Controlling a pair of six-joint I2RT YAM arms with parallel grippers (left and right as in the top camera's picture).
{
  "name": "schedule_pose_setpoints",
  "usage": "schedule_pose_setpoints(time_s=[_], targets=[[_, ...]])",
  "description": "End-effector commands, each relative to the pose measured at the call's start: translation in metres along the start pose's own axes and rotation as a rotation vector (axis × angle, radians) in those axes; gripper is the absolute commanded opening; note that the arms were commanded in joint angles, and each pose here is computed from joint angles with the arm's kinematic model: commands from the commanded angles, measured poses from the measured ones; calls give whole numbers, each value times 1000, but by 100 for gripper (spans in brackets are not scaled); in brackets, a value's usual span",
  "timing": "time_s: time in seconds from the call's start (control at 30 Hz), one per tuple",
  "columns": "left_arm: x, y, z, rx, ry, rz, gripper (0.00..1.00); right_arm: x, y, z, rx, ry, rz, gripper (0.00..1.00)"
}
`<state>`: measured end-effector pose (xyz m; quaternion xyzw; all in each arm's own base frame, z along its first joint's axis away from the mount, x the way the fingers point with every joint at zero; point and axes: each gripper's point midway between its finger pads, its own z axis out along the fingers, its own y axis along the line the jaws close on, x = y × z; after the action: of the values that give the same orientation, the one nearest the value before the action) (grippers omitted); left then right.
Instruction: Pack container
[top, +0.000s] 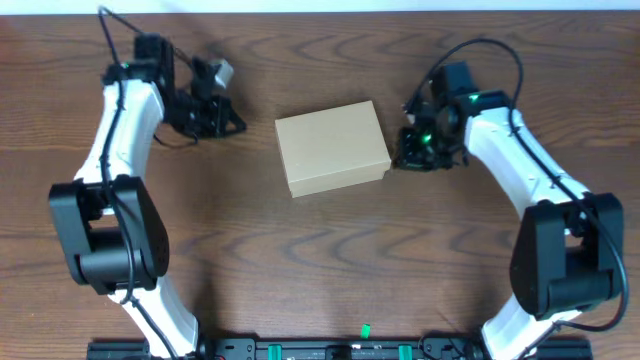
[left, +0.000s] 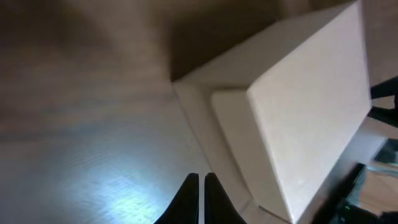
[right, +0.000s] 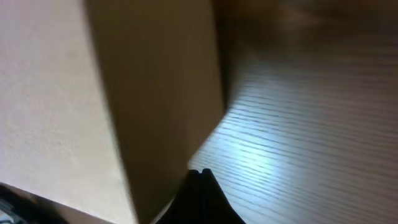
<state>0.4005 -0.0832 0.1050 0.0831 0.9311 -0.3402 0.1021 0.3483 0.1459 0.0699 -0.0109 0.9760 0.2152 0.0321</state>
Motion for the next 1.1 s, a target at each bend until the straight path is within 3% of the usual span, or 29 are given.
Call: schedule_pose_setpoints(time_s=[0.0,0.47,0.67,0.9,0.93,0.97,1.0,1.03,1.07], targets=[[11,-5,11,81,12,-60,6,3,16,9,-23,5,-12,1],[5,-2,12,74,-16,-100,6,-4,30,11,-28,-31,-58,1],[-22,-16,-54,-37,-143,-28,6,-33,11,-51,174,-164,-46,1],[-25,-77,-125,-114,-313,273,6,-56,57,-154,118,-498,-152,2],[-25,-82,-131,-121,-329,300,13,-56,59,-165,120,-531,-158,10],[-25,-87,-136,-127,-347,317,28,-54,62,-177,122,-564,-163,24],[-26,-92,-142,-133,-367,335,52,-52,62,-187,132,-592,-164,52],[-26,-96,-146,-137,-383,349,95,-50,60,-196,152,-620,-161,99],[-27,-99,-150,-143,-397,361,95,-48,60,-202,158,-635,-161,99]])
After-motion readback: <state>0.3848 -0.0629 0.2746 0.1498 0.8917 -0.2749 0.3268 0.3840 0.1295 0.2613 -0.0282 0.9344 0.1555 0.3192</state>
